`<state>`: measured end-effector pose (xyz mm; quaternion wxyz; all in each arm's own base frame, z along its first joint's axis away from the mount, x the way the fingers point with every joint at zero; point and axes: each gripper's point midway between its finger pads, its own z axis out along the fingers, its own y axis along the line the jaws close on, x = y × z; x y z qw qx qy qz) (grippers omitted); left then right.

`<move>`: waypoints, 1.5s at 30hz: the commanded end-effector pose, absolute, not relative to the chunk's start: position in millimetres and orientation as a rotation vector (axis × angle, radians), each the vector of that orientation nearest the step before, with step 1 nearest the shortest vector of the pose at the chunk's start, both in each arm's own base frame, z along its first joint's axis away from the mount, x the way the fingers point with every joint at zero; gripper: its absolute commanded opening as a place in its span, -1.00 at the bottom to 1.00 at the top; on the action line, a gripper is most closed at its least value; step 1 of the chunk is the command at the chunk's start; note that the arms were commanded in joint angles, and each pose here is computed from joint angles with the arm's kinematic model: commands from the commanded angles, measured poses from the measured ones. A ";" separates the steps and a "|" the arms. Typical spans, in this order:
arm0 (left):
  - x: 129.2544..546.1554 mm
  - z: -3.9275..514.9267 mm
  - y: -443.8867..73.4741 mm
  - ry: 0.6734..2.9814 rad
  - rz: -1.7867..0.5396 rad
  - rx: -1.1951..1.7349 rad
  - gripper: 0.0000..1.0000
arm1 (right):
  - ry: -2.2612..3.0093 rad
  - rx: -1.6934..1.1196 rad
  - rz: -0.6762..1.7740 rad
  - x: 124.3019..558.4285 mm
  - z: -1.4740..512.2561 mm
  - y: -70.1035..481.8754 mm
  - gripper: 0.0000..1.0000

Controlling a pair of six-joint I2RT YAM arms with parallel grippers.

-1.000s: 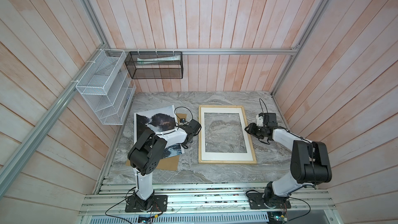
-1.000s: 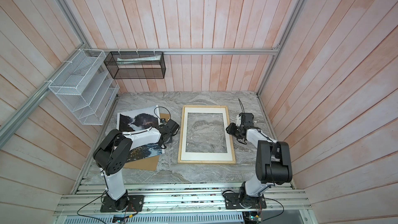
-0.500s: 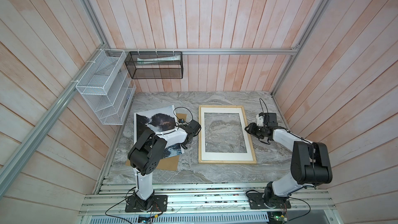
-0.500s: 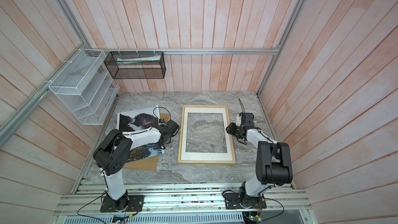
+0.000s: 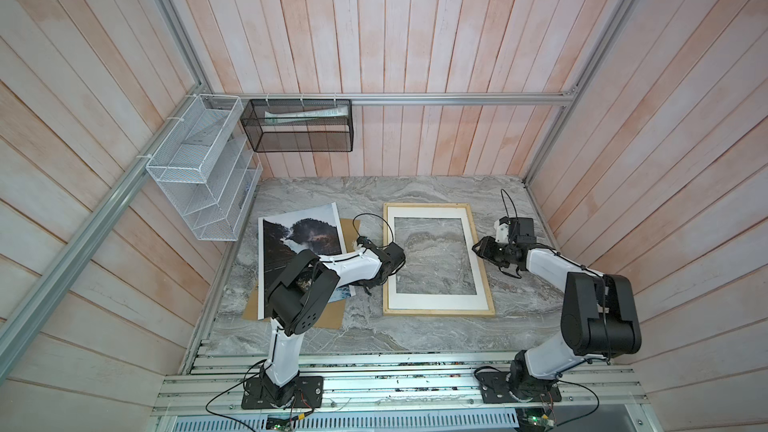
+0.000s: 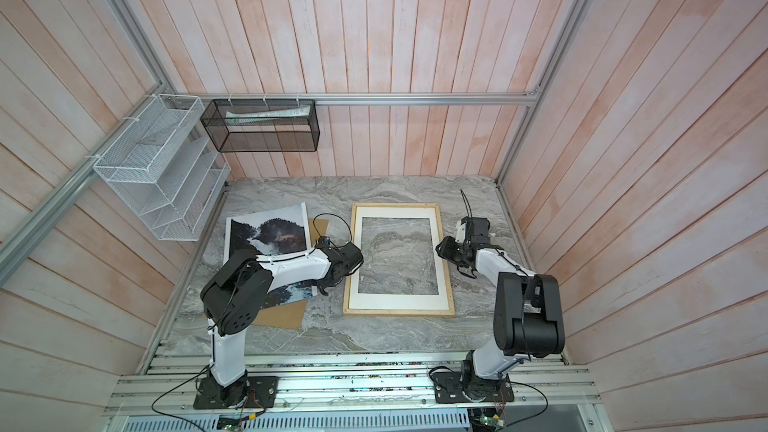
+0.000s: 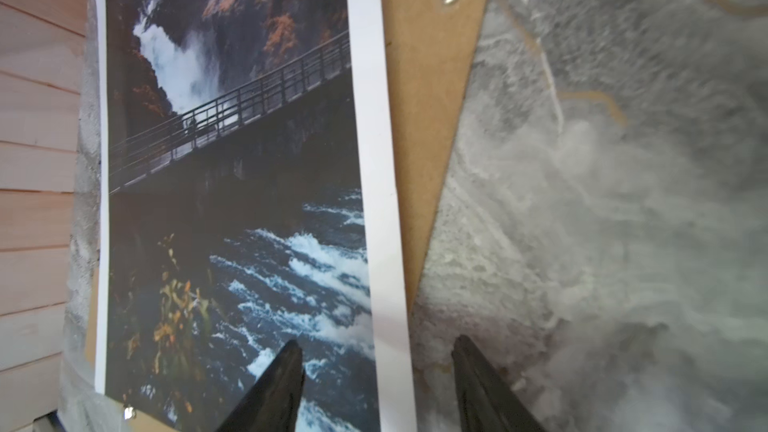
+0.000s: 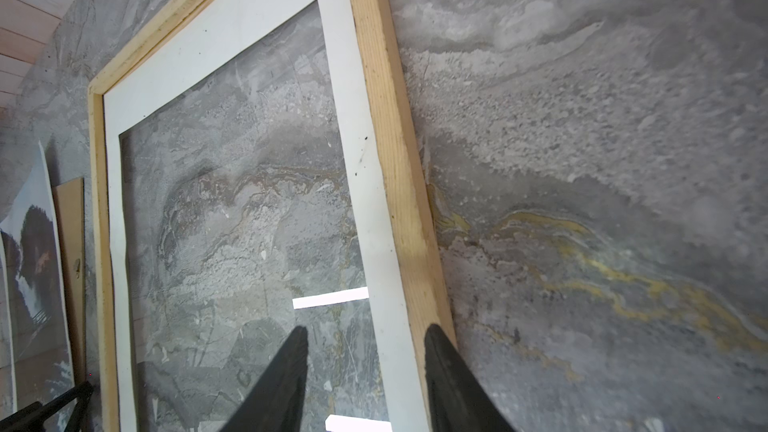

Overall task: Put the photo into the frame
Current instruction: 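Move the left gripper to the waterfall photo and grip its edge, then lift the waterfall photo with the left gripper and carry it over the frame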

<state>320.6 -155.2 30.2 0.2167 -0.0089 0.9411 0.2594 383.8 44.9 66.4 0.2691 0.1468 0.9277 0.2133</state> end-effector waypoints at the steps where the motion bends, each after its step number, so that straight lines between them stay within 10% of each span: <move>1: 307.1 26.3 -136.9 2.619 0.873 -0.017 0.21 | 2.494 0.377 0.594 380.2 72.5 49.1 -0.04; 45: 308.3 40.5 -143.8 2.607 0.774 0.011 -1.00 | 2.488 0.385 0.591 380.0 74.7 48.2 -0.04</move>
